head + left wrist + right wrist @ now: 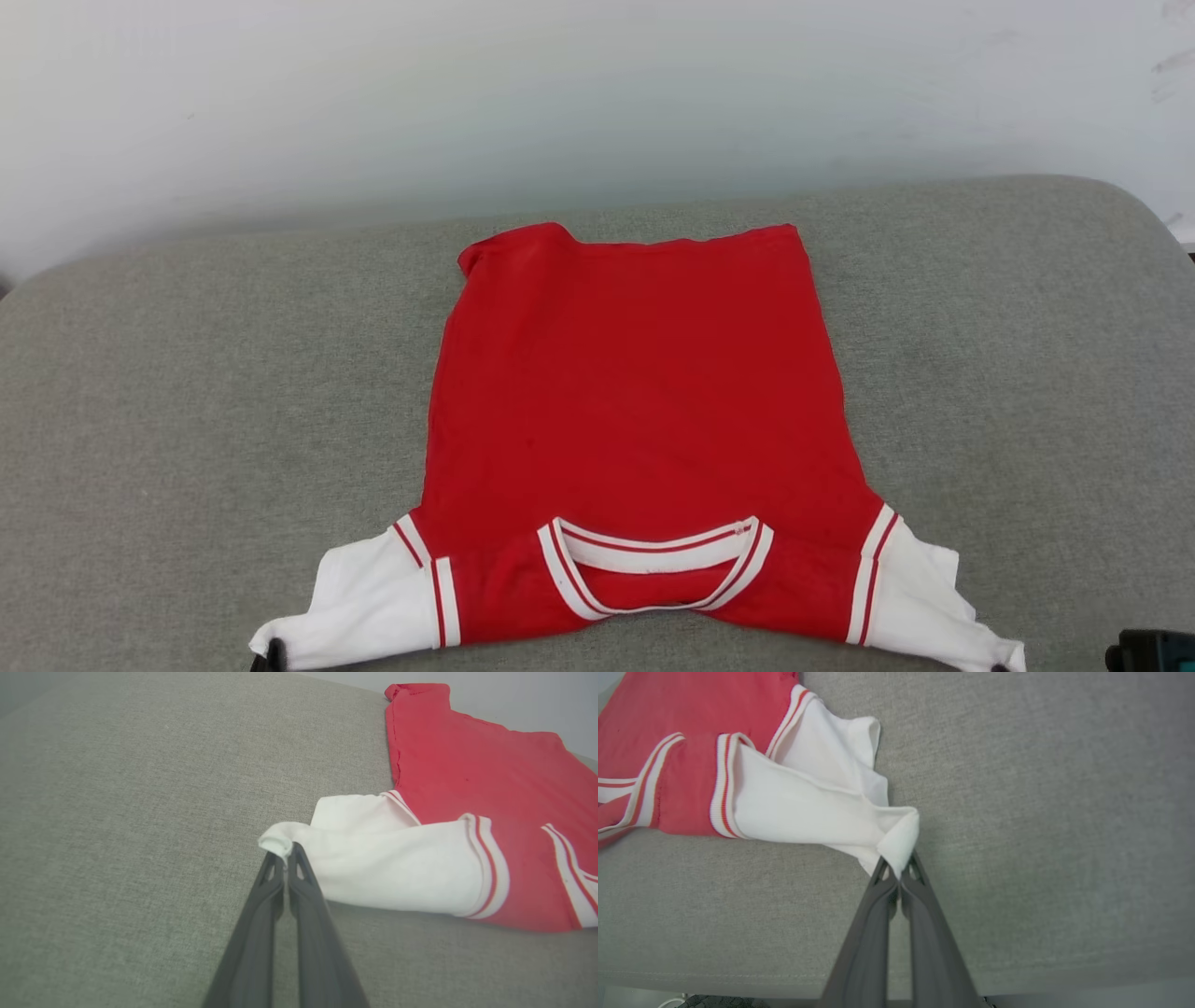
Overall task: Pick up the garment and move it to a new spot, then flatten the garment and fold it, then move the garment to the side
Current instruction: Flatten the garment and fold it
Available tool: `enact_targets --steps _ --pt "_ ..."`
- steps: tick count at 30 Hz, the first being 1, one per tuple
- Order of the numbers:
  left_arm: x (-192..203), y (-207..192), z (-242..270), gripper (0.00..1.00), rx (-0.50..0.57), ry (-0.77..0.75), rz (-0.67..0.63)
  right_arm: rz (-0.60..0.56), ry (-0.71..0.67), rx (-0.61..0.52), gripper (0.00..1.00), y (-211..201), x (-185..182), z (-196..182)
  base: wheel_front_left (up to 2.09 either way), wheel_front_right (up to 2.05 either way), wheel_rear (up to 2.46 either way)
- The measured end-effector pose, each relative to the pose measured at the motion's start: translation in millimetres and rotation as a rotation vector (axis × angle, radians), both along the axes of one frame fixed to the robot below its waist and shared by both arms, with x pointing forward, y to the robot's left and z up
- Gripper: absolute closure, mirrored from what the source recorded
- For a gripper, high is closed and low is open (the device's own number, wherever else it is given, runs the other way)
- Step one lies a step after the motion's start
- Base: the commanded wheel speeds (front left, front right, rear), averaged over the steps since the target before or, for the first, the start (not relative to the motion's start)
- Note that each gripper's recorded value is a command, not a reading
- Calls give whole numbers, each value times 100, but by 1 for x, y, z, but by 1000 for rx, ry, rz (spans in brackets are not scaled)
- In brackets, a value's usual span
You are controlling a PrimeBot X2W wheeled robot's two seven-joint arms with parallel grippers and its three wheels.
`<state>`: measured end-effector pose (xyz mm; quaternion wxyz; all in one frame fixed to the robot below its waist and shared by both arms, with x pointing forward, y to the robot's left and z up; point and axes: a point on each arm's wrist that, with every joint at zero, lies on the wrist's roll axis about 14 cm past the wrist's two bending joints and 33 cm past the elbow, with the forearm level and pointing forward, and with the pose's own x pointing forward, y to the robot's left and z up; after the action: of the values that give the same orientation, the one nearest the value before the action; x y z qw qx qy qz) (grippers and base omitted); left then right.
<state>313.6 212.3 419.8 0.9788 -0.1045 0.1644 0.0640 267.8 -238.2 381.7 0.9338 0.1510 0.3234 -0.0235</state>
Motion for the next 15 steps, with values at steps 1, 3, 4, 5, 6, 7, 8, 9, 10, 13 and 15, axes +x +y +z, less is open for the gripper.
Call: enact_targets --steps 1,3,4,5,6,7,8,9,10,13,15 --pt "-3 -1 -1 100 -3 6 0 -6 19 6 45 1 -6 -3 0 0 0" --pt "-8 -3 -3 100 -8 14 2 -9 39 14 0 6 -13 -5 0 0 0" --pt "-8 -3 -3 100 -8 14 2 -9 39 14 0 6 -13 -5 0 0 0" --pt "-11 -5 -5 100 -13 21 2 -6 45 11 0 7 -13 -3 0 0 0" --pt "-12 -6 -6 100 -16 23 1 -6 38 8 0 6 -11 0 0 0 0" --pt "-12 -6 -6 100 -19 25 -1 -3 26 0 0 5 -7 4 0 0 0" --pt "-11 -7 -6 100 -20 25 -2 -3 13 -9 0 2 -1 9 0 0 0" --pt "-11 -7 -6 100 -20 25 -2 -3 13 -9 0 2 -1 9 0 0 0" --pt "-6 -7 -2 100 -17 0 0 3 -32 -35 0 -3 19 23 0 0 0" --pt "1 -8 4 100 -14 -30 -3 6 -100 -57 0 -9 47 43 0 0 0" --pt "6 -7 6 100 -16 -45 6 6 -172 -66 0 -11 77 63 0 0 0"
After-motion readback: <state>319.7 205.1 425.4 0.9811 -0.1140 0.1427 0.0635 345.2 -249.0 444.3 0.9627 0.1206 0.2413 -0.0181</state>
